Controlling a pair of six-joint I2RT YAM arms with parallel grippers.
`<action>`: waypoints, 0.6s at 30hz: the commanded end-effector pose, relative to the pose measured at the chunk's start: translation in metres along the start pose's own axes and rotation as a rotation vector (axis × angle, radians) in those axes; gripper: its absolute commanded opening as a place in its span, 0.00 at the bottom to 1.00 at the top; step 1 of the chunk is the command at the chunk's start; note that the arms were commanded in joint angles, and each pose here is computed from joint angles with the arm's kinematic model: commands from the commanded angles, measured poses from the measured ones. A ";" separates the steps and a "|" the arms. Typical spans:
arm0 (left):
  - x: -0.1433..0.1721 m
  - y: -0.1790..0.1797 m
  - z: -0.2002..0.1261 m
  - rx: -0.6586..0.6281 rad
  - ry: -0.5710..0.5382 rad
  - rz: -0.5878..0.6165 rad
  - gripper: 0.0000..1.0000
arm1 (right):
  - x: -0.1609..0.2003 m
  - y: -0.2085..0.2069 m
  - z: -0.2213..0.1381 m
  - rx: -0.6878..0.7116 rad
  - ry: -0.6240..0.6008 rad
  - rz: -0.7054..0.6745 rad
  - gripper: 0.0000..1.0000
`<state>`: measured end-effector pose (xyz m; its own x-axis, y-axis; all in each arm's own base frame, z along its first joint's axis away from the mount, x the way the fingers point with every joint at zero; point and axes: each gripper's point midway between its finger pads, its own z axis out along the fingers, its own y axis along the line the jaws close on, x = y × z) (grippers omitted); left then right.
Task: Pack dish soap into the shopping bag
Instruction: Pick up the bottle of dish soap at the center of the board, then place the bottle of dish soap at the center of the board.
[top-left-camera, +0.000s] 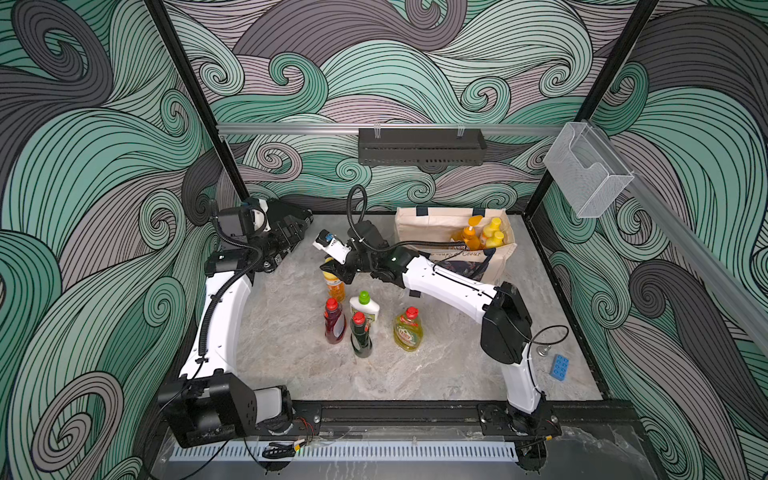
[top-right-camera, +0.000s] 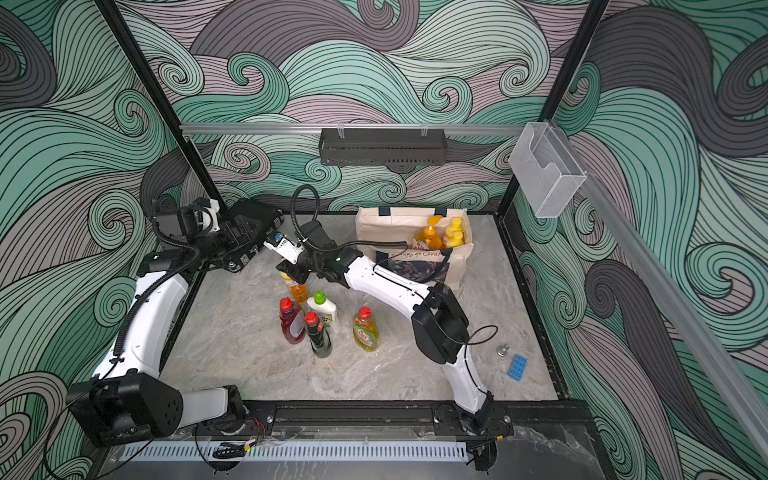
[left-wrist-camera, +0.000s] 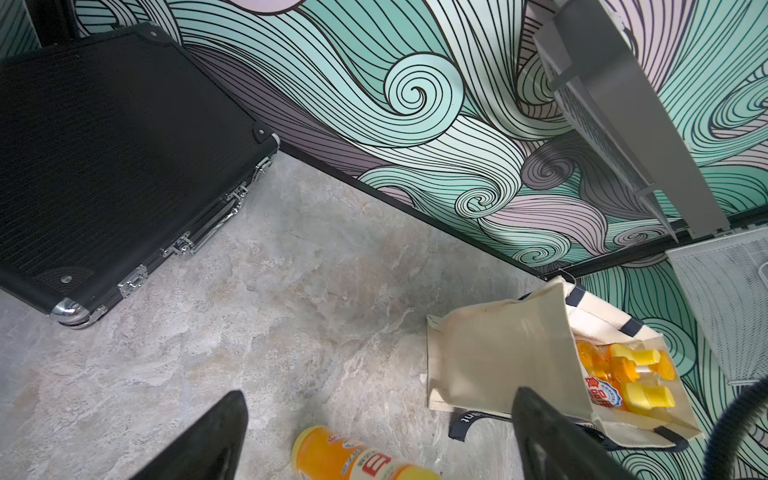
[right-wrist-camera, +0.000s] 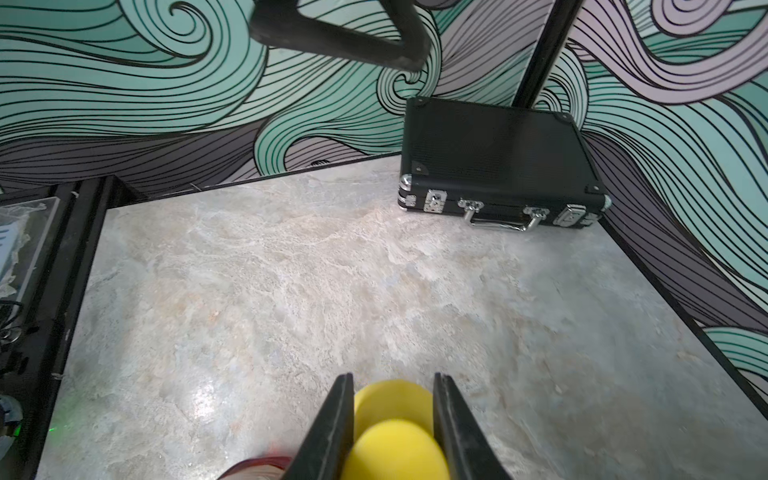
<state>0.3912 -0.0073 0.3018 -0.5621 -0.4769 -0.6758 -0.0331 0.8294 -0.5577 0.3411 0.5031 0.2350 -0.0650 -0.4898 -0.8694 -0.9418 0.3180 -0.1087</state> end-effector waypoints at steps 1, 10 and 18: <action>-0.004 -0.009 0.000 0.055 -0.008 0.012 0.98 | -0.050 -0.026 -0.044 0.096 -0.109 -0.016 0.00; 0.000 -0.024 0.004 0.132 0.017 0.015 0.98 | -0.065 -0.054 -0.077 0.180 -0.097 0.005 0.00; 0.012 -0.044 0.018 0.208 0.075 0.035 0.98 | -0.069 -0.078 -0.103 0.257 -0.085 0.024 0.00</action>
<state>0.3972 -0.0422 0.3058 -0.6090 -0.4336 -0.6641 0.1062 0.7852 -0.6101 0.3808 0.4438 0.2624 -0.1561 -0.5384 -0.8281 -0.8702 0.4716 -0.1426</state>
